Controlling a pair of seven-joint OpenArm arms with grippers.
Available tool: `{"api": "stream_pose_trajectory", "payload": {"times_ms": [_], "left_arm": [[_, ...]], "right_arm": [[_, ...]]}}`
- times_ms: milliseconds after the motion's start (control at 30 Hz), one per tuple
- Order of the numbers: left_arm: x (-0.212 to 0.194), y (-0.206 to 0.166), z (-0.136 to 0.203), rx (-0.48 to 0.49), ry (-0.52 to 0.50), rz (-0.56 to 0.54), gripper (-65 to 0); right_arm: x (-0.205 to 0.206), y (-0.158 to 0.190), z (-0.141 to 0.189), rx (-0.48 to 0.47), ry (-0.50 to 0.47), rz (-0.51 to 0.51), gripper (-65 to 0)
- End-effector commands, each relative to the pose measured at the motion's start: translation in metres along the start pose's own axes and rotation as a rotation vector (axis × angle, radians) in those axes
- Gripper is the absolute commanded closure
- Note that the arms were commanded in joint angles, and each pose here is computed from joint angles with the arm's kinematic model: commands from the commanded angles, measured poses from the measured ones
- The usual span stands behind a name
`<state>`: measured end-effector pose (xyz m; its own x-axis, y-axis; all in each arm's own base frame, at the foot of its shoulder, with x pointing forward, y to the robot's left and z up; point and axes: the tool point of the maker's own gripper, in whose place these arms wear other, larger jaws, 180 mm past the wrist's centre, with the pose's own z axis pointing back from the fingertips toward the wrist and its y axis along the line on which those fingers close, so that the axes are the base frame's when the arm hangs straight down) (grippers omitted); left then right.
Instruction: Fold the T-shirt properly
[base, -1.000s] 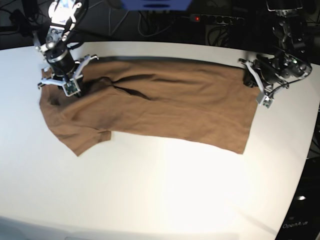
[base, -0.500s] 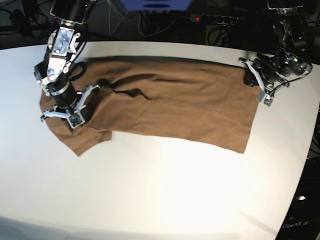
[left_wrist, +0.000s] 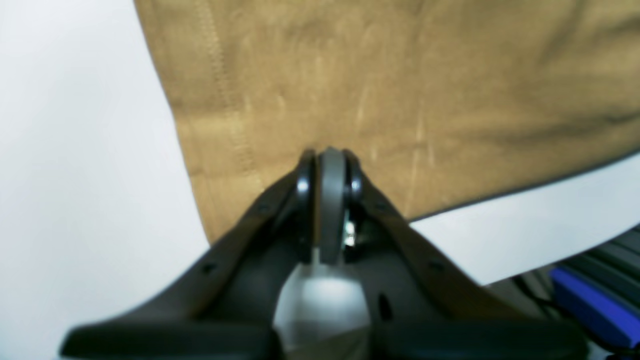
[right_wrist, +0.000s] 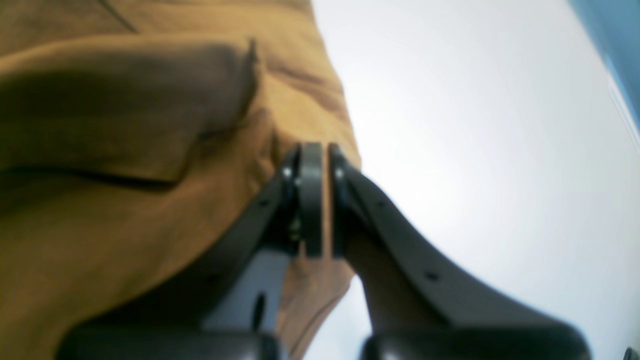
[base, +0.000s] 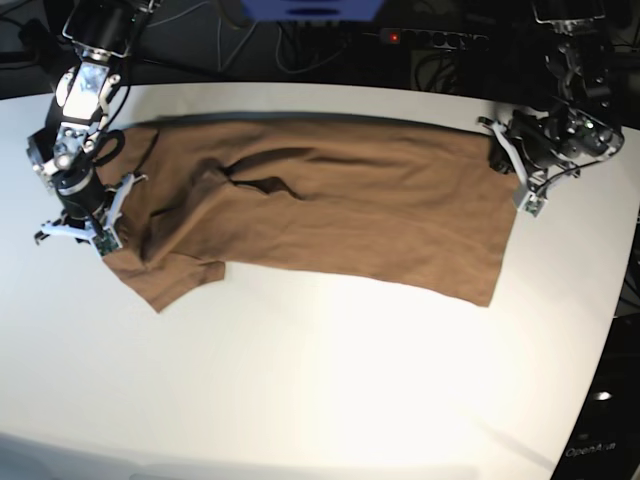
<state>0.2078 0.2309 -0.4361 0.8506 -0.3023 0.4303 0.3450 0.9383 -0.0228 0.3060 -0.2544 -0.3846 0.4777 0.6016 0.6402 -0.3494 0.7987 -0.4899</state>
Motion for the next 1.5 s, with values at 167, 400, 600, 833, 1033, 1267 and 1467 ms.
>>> {"api": "stream_pose_trajectory", "payload": {"times_ms": [167,400,600,833,1033,1267,1467], "left_arm": [[0.036,0.019,0.026,0.108,-0.029,-0.085,-2.4],[0.093,0.032,0.036,0.155,-0.099,-0.093,-2.5],[0.13,0.041,0.043,0.174,-0.165,-0.097,-2.6],[0.141,0.059,0.019,0.125,-0.125,-0.02,-18.7],[0.134,0.061,0.006,0.095,-0.094,0.013,-43.0],[0.134,0.065,0.009,0.109,-0.09,0.024,-43.0],[0.126,0.074,0.011,0.128,-0.072,0.023,-43.0]], "right_arm": [[0.037,-0.038,-0.004,-0.077,-0.096,0.03,-1.6],[0.046,-0.056,-0.016,-0.11,-0.049,0.006,-13.5],[0.042,-0.055,-0.028,-0.101,0.033,-0.037,-22.2],[0.035,-0.054,-0.044,-0.071,0.118,-0.072,-30.3],[0.035,-0.051,-0.058,-0.041,0.18,-0.112,-30.5],[0.046,-0.029,-0.063,-0.005,0.169,-0.141,-30.6],[0.054,-0.015,-0.067,0.025,0.16,-0.121,-30.6]]}}
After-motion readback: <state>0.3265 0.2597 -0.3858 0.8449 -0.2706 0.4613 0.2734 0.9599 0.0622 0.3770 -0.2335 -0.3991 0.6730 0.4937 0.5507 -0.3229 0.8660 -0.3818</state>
